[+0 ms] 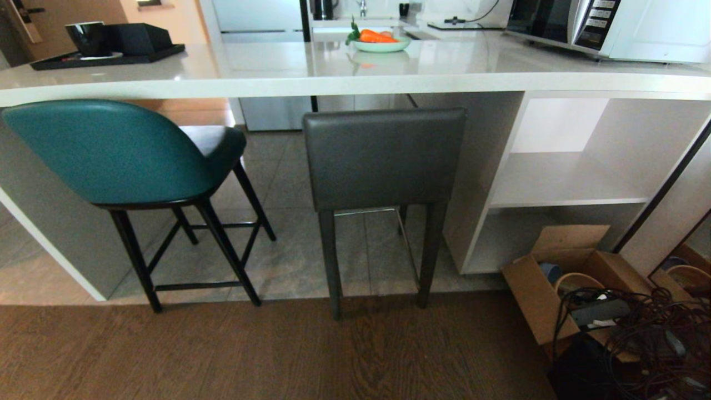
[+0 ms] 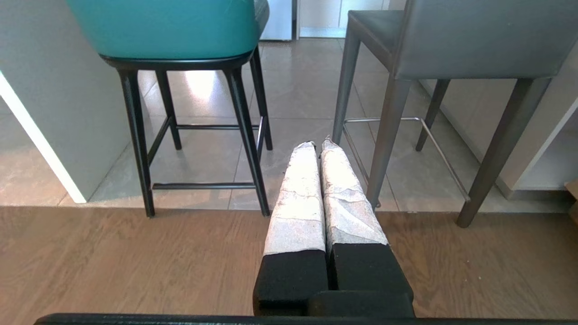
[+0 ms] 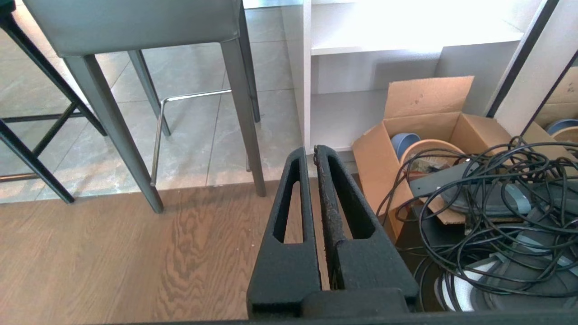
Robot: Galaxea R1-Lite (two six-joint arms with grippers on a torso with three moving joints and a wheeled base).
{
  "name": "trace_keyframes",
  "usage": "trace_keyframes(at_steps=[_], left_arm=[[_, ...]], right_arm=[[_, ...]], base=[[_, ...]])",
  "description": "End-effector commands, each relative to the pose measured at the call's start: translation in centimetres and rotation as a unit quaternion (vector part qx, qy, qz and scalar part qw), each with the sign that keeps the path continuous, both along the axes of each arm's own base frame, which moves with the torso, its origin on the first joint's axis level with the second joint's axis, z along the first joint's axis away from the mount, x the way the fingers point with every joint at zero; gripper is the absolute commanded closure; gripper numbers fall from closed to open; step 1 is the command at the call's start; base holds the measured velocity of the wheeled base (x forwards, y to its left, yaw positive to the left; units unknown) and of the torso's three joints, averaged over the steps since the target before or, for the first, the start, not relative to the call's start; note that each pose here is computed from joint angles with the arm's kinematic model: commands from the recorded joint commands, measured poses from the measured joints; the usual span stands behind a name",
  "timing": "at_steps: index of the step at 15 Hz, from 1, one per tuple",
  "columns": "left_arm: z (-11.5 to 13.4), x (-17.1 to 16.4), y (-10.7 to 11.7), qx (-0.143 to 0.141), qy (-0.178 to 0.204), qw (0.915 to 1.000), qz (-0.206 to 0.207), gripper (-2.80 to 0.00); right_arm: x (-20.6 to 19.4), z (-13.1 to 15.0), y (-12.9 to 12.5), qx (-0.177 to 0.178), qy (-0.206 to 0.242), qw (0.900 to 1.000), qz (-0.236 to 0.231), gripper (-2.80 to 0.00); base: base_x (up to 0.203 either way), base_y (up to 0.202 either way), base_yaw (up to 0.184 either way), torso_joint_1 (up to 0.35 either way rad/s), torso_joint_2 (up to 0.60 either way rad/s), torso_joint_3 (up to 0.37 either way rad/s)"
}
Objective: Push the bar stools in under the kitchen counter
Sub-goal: Pull the gray chair out from under the dining table
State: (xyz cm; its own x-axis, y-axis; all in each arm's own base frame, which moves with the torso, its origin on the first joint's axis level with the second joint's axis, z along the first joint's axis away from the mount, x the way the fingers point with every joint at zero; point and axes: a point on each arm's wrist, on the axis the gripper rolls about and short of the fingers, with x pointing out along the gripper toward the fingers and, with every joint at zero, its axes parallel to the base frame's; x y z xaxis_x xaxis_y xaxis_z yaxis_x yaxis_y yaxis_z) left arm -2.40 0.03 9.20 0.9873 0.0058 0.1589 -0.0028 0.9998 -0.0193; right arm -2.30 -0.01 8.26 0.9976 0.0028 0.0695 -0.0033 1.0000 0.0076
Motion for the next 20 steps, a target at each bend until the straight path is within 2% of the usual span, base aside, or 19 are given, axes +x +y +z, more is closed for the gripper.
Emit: trace_keyframes(at_steps=[1, 7, 20], left_arm=[[-1.1, 0.34, 0.0, 0.0, 0.019, 0.9998, 0.0, 0.0], [-0.93, 0.33, 0.0, -0.001, 0.011, 0.9999, 0.001, 0.0], [-0.93, 0.32, 0.0, -0.001, 0.011, 0.9999, 0.0, 0.0]], right_arm=[[0.19, -0.63, 0.0, 0.0, 0.012, 1.0, 0.0, 0.0], [0.19, -0.63, 0.0, 0.0, 0.012, 1.0, 0.0, 0.0], [0.19, -0.63, 0.0, 0.0, 0.012, 1.0, 0.0, 0.0]], base=[[0.0, 0.0, 0.0, 0.0, 0.0, 0.0], [0.022, 0.0, -0.001, 0.0, 0.0, 0.001], [0.195, 0.0, 0.001, 0.006, 0.0, 0.003]])
